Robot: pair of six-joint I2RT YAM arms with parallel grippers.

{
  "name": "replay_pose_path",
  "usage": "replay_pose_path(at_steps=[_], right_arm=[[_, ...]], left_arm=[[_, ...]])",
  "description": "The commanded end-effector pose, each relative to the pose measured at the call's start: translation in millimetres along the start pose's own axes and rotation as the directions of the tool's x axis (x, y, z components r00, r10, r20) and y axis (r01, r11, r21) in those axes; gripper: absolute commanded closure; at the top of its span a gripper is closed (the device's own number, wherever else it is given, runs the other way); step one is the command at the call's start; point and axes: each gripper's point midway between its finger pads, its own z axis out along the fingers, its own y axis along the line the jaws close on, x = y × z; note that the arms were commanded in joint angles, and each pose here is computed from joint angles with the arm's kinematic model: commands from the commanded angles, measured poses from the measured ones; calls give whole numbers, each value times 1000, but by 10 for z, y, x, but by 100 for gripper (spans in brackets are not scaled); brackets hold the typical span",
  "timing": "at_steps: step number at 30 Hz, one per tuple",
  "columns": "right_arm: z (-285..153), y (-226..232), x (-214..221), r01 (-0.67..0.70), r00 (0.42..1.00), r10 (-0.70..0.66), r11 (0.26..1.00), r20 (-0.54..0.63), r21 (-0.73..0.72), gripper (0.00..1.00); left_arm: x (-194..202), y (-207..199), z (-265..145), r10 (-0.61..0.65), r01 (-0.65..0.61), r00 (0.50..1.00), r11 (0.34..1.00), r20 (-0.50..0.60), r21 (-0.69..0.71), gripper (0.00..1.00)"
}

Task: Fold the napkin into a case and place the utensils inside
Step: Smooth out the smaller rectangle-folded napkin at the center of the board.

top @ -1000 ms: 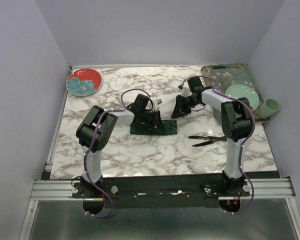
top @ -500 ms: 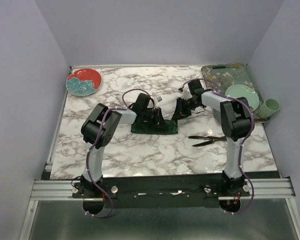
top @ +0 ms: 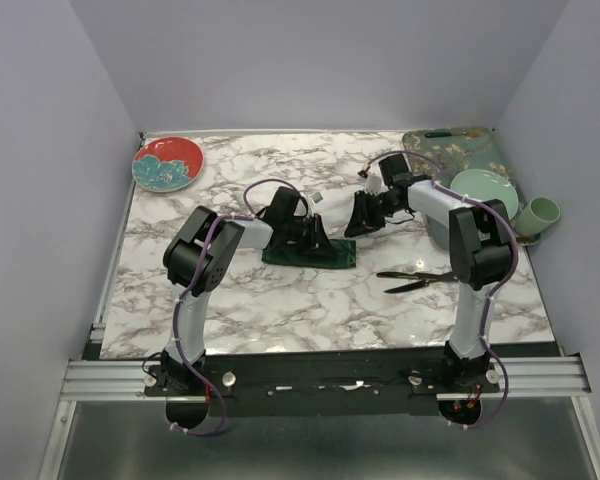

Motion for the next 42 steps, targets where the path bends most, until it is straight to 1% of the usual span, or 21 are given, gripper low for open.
replay_pose_path(at_steps=[1,4,7,11,15,20,23,25,26,27,30,31,33,35,37,39,40,42], right_arm=[[-287,297,-53,64,997,-62,997,45,-32,71],[-329,357,-37,53,998,-50,997,48,-52,71],[-279,365,48,8,1000,-7,997,17,-76,71],[-121,242,218,-71,997,68,995,-48,-74,73],[75,71,448,-159,981,151,986,-125,-58,74],[215,-103,600,-195,968,189,981,-167,-17,74],[270,-239,628,-188,966,192,981,-172,37,74],[276,-315,656,-183,965,193,980,-178,75,75],[281,-335,662,-183,964,196,979,-179,85,75],[280,-371,663,-179,965,195,978,-175,104,75],[271,-446,667,-161,967,185,976,-174,144,75],[262,-450,669,-157,967,183,976,-175,148,75],[254,-490,673,-151,968,180,974,-174,170,76],[258,-519,688,-145,968,178,973,-177,181,76],[257,-530,693,-136,969,169,974,-180,183,76],[249,-535,685,-126,971,159,975,-179,185,76],[246,-525,686,-124,971,157,976,-180,180,76],[226,-494,650,-99,976,128,981,-177,165,77]], left_arm=[[143,400,42,-55,54,998,993,-12,-106,80],[136,402,48,-53,51,999,993,-12,-105,80],[138,410,49,-56,54,998,993,-14,-105,80],[140,413,63,-58,56,998,993,-17,-104,80],[122,419,74,-63,61,998,993,-16,-103,81],[111,421,94,-70,67,997,993,-18,-100,80],[125,388,92,-67,64,997,994,-29,-87,80],[58,251,39,-40,40,999,998,-20,-43,77],[82,163,5,-27,26,999,1000,-35,-9,74],[32,24,-72,-1,2,1000,1000,-24,22,73],[-54,-134,-272,0,1,1000,997,-3,83,68],[-136,-105,-351,-13,11,1000,996,20,91,68],[-123,-22,-411,-62,60,998,994,16,92,67],[-142,180,-484,-109,106,993,992,36,66,67],[-88,355,-473,-150,148,989,988,22,51,67],[-64,489,-449,-158,158,987,987,-1,35,68],[-36,452,-446,-157,159,987,986,-26,56,68],[-120,293,-478,-97,100,995,990,-27,102,68]])
